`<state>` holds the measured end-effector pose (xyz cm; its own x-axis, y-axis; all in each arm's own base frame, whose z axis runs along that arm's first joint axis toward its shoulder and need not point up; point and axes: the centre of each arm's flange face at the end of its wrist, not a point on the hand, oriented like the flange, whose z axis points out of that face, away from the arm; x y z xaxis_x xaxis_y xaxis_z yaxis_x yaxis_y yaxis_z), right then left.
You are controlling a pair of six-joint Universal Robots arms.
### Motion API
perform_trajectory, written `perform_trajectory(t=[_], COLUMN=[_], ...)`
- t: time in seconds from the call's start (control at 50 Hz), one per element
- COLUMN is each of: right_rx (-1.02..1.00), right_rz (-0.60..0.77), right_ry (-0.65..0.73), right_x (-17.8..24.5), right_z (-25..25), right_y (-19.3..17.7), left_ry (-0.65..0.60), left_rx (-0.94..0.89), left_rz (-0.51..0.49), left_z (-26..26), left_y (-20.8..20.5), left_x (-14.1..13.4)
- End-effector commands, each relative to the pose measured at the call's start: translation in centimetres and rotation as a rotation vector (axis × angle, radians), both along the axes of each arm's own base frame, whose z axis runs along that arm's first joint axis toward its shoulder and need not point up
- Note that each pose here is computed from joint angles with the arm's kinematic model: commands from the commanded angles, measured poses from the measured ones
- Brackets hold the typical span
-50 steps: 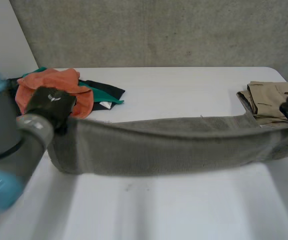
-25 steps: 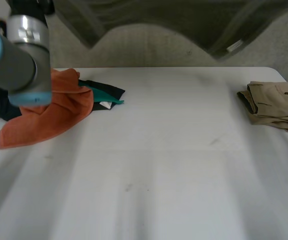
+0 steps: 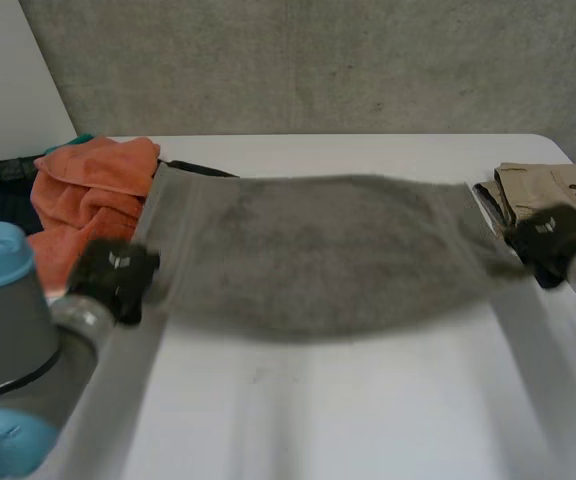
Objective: Fold the laundry.
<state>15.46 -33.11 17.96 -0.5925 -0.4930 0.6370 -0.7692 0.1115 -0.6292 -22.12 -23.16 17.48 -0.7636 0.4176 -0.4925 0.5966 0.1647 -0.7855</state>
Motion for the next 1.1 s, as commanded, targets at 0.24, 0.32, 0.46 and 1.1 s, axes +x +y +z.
perform_trajectory(t=[0.24,0.32,0.46,1.1], right_rx=[0.099,0.021,-0.162,0.107], right_rz=[0.025,0.031,0.014,-0.079], right_ry=[0.195,0.127,0.095,-0.195], right_x=[-3.5,-1.7,0.1,-3.2], right_z=[-0.1,-1.0,-1.6,-1.8], right_y=[2.9,0.6,-3.6,-1.6], left_ry=[-0.127,-0.094,-0.059,0.049], left_rx=[0.126,0.036,-0.054,-0.127], left_rz=[-0.056,-0.040,-0.022,0.010], left_z=[1.5,1.1,-0.7,1.2], left_y=[2.6,-0.7,-5.8,-2.9], left_x=[0.4,-0.8,-2.6,-3.5])
